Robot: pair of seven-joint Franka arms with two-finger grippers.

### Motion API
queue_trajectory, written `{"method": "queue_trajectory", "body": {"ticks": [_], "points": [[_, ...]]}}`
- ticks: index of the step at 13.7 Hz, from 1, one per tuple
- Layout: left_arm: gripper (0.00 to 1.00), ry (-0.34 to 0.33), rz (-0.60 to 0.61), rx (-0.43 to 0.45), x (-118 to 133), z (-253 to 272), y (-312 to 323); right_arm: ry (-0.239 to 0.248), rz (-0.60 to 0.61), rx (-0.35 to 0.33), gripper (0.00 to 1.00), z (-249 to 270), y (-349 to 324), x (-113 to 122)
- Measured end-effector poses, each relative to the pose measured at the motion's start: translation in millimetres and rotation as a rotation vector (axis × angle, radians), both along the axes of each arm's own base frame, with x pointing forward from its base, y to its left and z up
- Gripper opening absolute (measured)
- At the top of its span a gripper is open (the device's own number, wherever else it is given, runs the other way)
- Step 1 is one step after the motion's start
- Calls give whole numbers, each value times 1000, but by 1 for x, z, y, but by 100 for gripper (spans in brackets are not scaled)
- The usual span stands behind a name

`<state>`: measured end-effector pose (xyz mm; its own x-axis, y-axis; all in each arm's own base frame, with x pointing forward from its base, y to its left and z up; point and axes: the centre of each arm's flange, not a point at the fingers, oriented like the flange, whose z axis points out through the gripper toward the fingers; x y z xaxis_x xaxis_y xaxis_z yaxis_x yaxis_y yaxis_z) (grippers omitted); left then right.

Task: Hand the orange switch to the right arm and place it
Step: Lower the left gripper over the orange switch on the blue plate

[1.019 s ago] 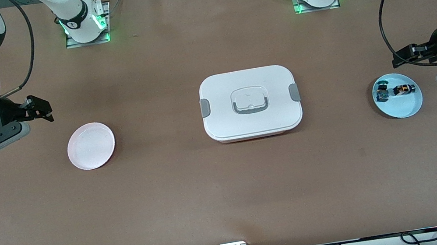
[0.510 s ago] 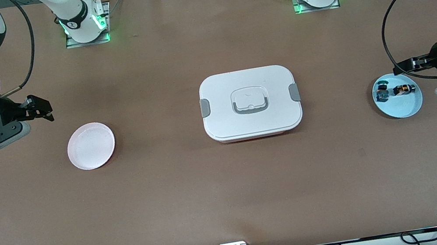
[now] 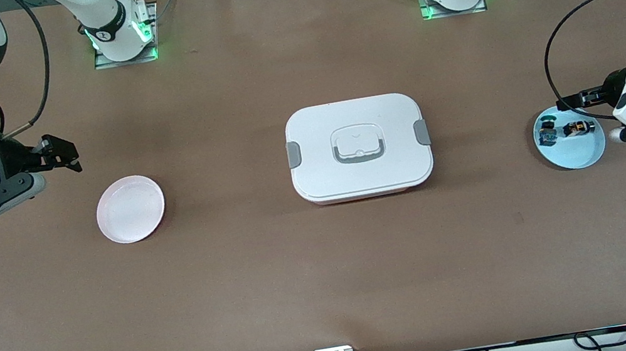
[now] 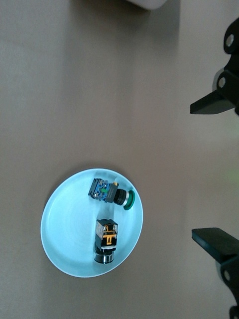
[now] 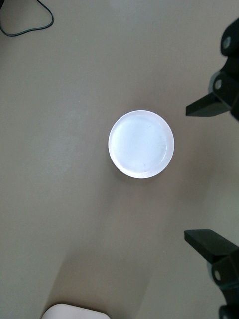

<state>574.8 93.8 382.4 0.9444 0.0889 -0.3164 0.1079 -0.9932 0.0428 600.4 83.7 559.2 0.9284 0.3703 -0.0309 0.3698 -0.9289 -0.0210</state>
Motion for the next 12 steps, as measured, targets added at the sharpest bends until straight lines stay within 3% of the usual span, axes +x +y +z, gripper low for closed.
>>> {"method": "queue_trajectory", "body": {"ticks": [8, 12], "points": [[100, -53, 9, -32, -48, -71, 86, -12, -20, 2, 100, 0, 2, 2], [100, -94, 1, -18, -53, -104, 90, -13, -46, 5, 100, -1, 3, 2]]}}
